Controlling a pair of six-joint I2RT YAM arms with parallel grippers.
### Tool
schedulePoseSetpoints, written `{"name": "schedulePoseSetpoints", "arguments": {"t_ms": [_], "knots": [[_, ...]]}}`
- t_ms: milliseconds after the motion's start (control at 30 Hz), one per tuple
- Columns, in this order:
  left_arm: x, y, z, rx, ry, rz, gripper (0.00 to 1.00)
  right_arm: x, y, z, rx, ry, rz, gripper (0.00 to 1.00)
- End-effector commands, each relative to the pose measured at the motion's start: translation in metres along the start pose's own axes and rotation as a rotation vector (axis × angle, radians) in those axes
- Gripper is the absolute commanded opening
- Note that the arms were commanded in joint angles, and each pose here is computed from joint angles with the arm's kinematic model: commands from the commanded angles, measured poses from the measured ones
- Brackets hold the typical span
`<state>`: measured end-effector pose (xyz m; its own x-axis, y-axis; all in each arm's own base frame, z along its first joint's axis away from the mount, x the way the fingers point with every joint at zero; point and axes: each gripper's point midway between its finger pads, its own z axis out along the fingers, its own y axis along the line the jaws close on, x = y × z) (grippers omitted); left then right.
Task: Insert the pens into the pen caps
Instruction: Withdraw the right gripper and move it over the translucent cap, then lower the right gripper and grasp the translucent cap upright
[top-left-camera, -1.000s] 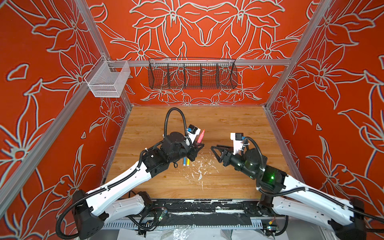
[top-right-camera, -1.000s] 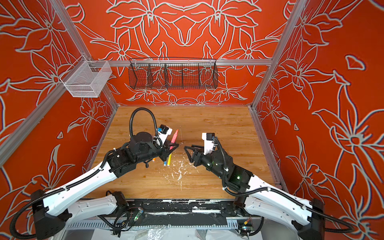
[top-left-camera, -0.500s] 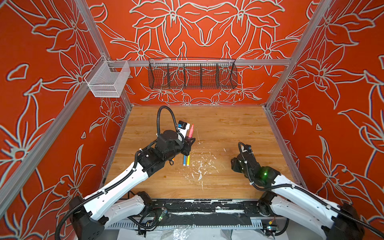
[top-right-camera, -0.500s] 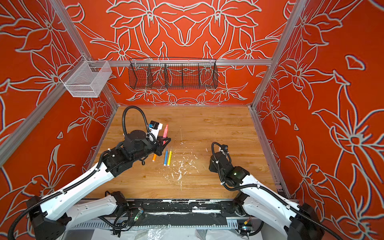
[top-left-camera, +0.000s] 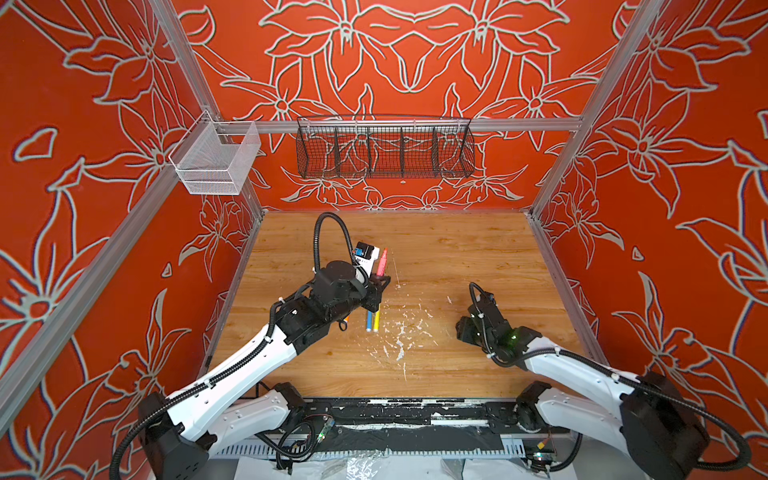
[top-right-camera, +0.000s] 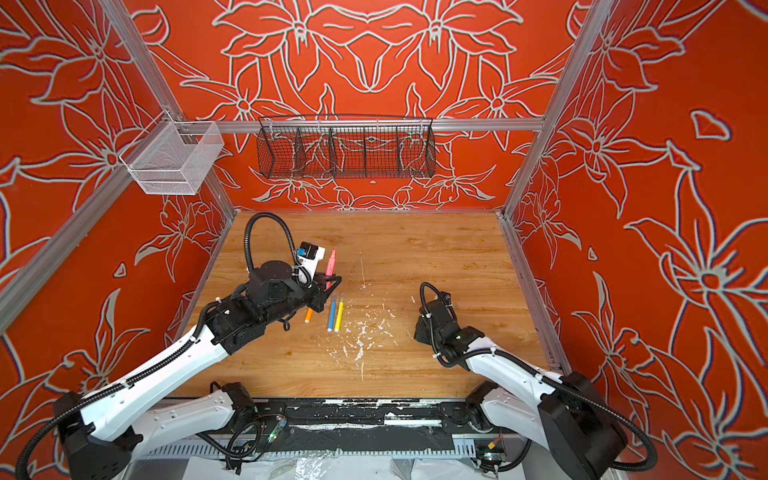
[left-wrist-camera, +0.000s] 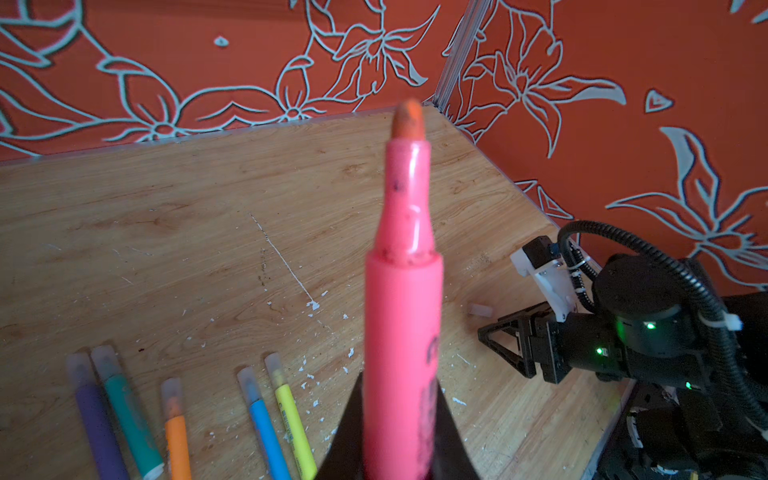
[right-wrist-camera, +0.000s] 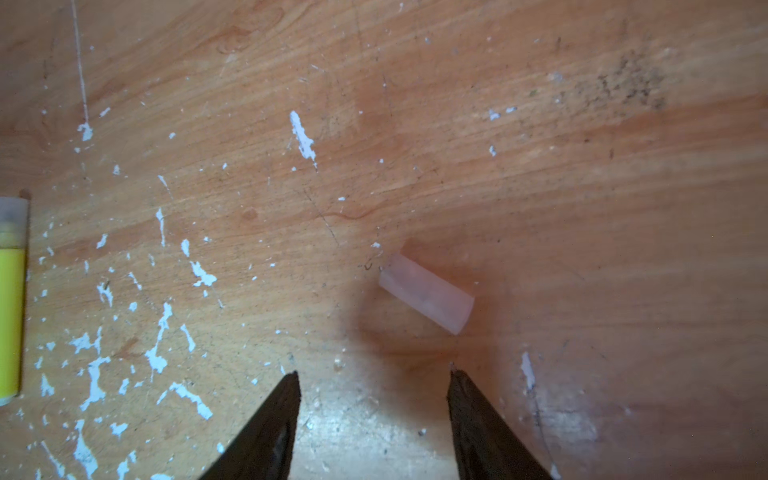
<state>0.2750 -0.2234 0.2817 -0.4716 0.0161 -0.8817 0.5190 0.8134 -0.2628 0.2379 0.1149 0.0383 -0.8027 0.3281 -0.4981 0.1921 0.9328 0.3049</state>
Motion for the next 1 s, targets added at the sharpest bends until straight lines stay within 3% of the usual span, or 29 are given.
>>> {"name": "schedulePoseSetpoints", "arguments": {"t_ms": [0,567,967], "knots": [[-0.012,-0.005,-0.013,0.026,-0.057,-0.004,0.00,-0.005,0.003,0.006,-0.010,0.002,0.024,0.59],[-0.014,-0.005,-0.016,0.024,-0.071,0.006,0.00,-0.027,0.004,0.038,0.049,0.035,0.030,0.55],[-0.014,-0.003,-0.017,0.014,-0.075,0.010,0.00,-0.040,0.030,0.062,0.063,0.120,-0.034,0.43]]}}
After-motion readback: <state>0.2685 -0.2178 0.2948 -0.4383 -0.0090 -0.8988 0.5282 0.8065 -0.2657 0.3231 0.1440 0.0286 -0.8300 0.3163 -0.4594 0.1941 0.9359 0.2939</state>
